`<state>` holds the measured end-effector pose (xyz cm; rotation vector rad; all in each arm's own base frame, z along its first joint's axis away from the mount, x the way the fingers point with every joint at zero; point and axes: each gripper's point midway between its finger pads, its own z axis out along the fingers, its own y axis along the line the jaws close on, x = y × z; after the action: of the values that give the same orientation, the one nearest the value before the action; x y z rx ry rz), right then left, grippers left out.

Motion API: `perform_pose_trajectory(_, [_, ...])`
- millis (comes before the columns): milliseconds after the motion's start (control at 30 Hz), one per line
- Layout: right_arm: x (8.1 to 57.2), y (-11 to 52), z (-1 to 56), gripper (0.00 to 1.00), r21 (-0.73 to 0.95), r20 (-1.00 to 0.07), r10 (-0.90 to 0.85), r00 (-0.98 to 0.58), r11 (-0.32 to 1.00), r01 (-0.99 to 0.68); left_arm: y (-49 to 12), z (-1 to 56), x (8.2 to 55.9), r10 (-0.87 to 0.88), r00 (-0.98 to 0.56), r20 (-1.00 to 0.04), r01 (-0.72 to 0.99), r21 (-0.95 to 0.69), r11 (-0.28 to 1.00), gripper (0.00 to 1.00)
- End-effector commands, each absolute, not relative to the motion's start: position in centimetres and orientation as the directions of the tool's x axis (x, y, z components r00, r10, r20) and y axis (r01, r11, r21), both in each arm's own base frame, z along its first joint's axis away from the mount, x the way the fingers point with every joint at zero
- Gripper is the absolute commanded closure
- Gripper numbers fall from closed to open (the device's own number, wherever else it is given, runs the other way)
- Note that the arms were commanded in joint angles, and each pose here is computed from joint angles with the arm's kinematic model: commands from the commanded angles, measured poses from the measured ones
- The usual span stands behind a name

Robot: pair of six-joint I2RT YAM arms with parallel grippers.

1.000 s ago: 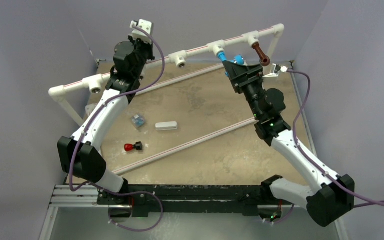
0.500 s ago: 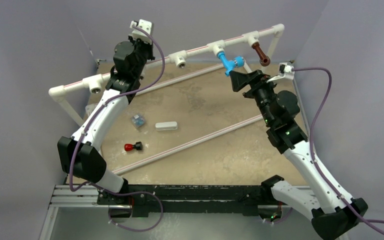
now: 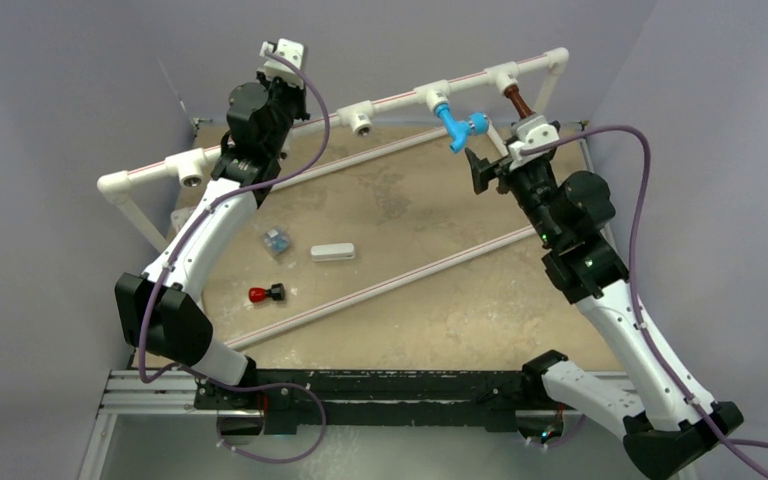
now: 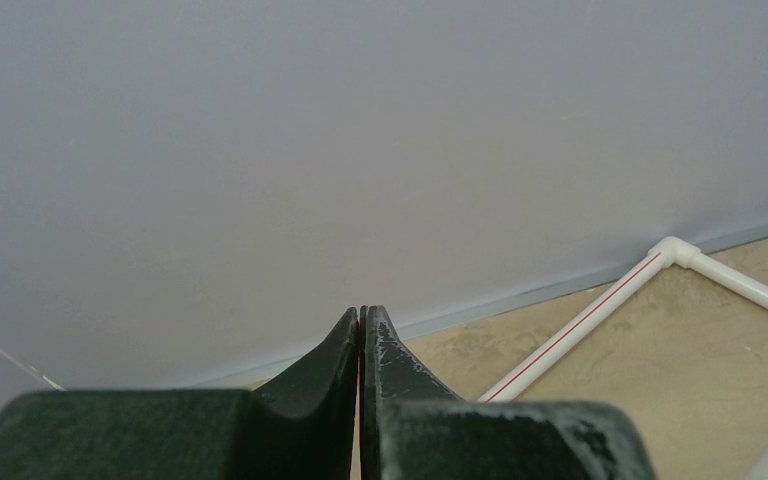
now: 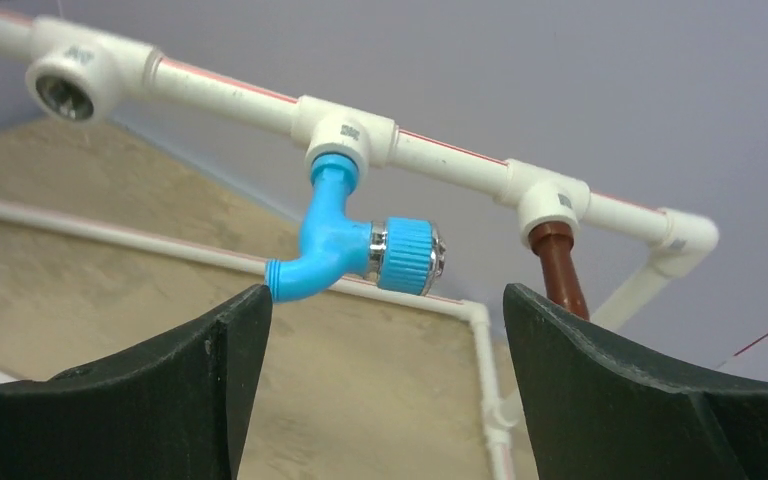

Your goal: Install the water faucets

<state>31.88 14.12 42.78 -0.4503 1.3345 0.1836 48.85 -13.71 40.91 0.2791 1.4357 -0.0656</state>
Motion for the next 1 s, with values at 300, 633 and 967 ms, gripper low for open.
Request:
perform_pose_trajectory(300, [31.1,16.3,43.0,0.11,-0.842,-0.501,-0.71,0.495,0.533,-0.086,-15.4,35.5,48.3,0.18,-0.008,-0.984,0.301,0.169,0.938,1.0])
perform_pose_trajectory(633, [31.7,15.1,43.5,0.08,-0.915,-0.157,-0.872,0.463,0.305,0.264,-15.5,34.8,48.7,0.187,-0.022,-0.982,0.3,0.172,0.938,1.0])
perform_pose_trajectory(967, [33.8,16.6,43.5,0.1,-0.894,-0.023,-0.922,0.387,0.192,0.405,-15.5,34.4,48.9,0.191,-0.029,-0.981,0.3,0.174,0.938,1.0])
